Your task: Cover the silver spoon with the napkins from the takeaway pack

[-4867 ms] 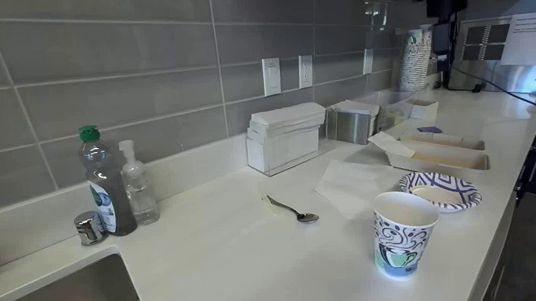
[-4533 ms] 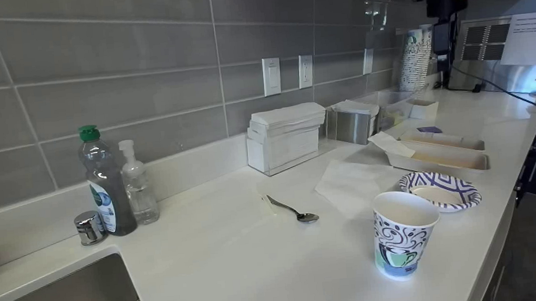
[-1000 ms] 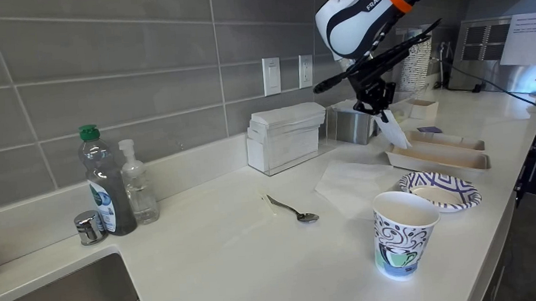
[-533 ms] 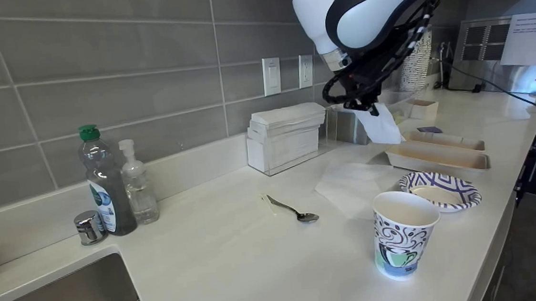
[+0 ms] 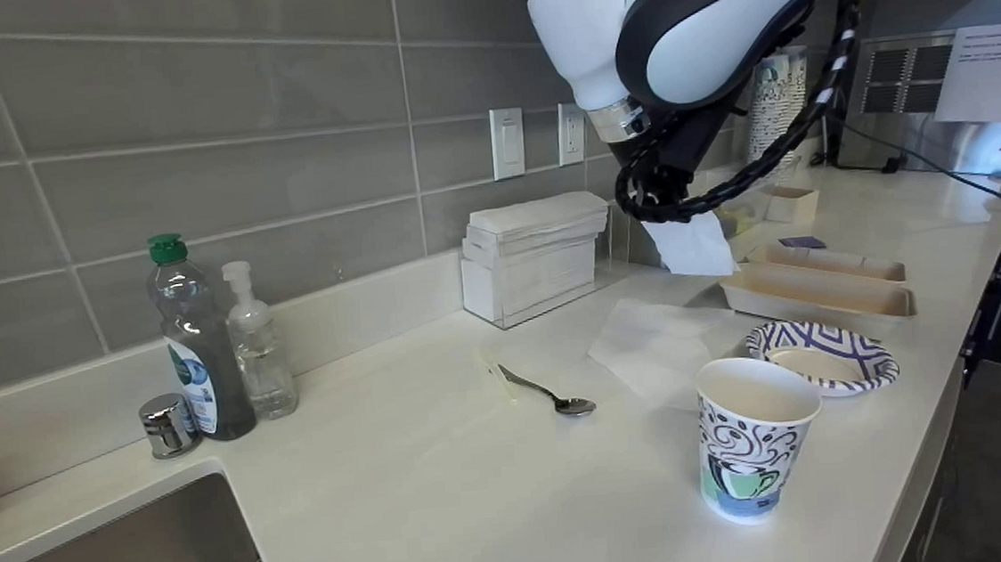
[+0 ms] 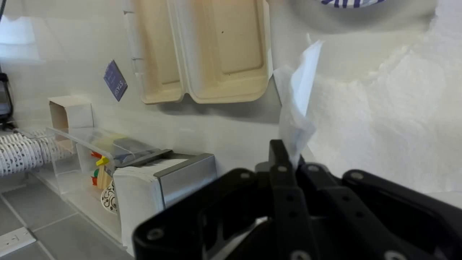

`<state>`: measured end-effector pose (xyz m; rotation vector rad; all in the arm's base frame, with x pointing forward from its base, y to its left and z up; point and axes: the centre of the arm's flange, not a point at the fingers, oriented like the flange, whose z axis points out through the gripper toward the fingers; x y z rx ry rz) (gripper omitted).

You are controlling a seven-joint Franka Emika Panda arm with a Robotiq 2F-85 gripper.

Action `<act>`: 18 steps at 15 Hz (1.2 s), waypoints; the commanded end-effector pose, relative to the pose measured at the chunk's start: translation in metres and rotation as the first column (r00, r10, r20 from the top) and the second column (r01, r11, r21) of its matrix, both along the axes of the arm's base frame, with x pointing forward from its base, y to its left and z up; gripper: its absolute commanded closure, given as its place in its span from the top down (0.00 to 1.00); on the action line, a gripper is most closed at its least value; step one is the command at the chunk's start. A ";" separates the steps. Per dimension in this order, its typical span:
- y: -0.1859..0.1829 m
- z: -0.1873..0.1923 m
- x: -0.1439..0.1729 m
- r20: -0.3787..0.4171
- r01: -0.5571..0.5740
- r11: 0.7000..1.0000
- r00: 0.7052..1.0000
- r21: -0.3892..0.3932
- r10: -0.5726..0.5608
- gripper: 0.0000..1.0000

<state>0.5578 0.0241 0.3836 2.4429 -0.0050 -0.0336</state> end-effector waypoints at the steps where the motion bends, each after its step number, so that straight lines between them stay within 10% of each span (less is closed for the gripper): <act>1: 0.008 0.002 0.004 0.008 -0.026 1.000 1.000 -0.001 0.026 0.00; 18: 0.186 -0.050 0.064 0.018 -0.367 0.928 0.929 -0.064 0.369 0.00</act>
